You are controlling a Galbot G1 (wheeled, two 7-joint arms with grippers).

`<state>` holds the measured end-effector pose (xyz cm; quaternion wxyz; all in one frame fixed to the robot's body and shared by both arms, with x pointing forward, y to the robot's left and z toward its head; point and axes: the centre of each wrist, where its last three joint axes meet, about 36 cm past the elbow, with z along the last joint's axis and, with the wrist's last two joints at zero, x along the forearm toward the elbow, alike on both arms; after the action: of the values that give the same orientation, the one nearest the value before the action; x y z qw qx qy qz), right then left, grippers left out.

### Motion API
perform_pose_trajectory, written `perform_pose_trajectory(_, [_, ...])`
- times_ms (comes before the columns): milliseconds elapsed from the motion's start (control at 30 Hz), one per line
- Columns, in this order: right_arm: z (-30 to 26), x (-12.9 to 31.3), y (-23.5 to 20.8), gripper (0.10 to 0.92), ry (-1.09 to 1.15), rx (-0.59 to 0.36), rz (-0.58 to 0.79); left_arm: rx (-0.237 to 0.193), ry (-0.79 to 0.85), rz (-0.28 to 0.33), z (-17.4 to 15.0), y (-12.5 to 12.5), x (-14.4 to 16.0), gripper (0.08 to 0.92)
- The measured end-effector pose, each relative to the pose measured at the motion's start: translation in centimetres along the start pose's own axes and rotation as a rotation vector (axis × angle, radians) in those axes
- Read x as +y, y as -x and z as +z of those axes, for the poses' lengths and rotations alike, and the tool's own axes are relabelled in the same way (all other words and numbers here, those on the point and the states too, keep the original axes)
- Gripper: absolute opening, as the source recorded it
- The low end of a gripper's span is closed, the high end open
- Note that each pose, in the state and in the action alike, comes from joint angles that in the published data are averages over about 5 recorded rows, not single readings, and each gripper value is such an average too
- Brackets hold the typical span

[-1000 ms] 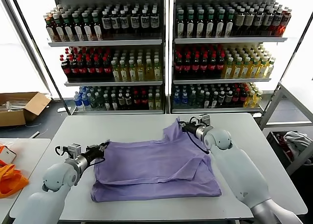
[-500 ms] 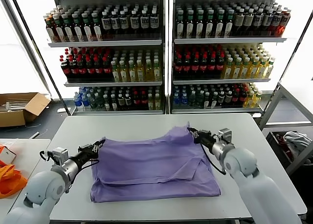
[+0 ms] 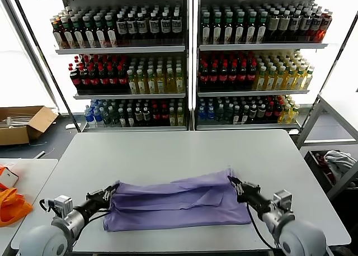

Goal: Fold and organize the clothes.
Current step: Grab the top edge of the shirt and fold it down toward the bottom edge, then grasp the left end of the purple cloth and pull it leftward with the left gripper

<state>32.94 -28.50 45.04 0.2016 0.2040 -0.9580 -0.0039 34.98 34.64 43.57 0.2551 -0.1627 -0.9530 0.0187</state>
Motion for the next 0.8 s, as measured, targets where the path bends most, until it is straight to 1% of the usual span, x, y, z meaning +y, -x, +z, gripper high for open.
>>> perform_pose_trajectory(100, [0.6, 0.6, -0.9, 0.116, -0.016, 0.012, 0.018, 0.017, 0.003, 0.0, 0.7, -0.4, -0.4, 0.088])
perform_pose_trajectory(200, [1.0, 0.9, -1.6, 0.174, -0.029, 0.013, 0.036, 0.027, 0.014, -0.005, 1.0, -0.8, -0.6, 0.126])
perform_pose_trajectory(367, [0.7, 0.9, -2.8, 0.32, -0.033, -0.028, 0.07, 0.028, 0.041, -0.037, 1.0, -1.6, -0.8, 0.265])
perform_pose_trajectory(533, [0.2, 0.2, -3.7, 0.467, -0.037, -0.121, 0.12, 0.018, 0.059, -0.086, 0.5, -2.6, -0.7, 0.412])
perform_pose_trajectory(667, [0.2, -0.3, -4.4, 0.58, -0.043, -0.215, 0.168, 0.001, 0.051, -0.129, 0.6, -3.4, -1.2, 0.525])
perform_pose_trajectory(800, [0.7, -0.6, -5.1, 0.692, -0.048, -0.286, 0.21, -0.031, 0.002, -0.185, 1.5, -3.7, -2.8, 0.637])
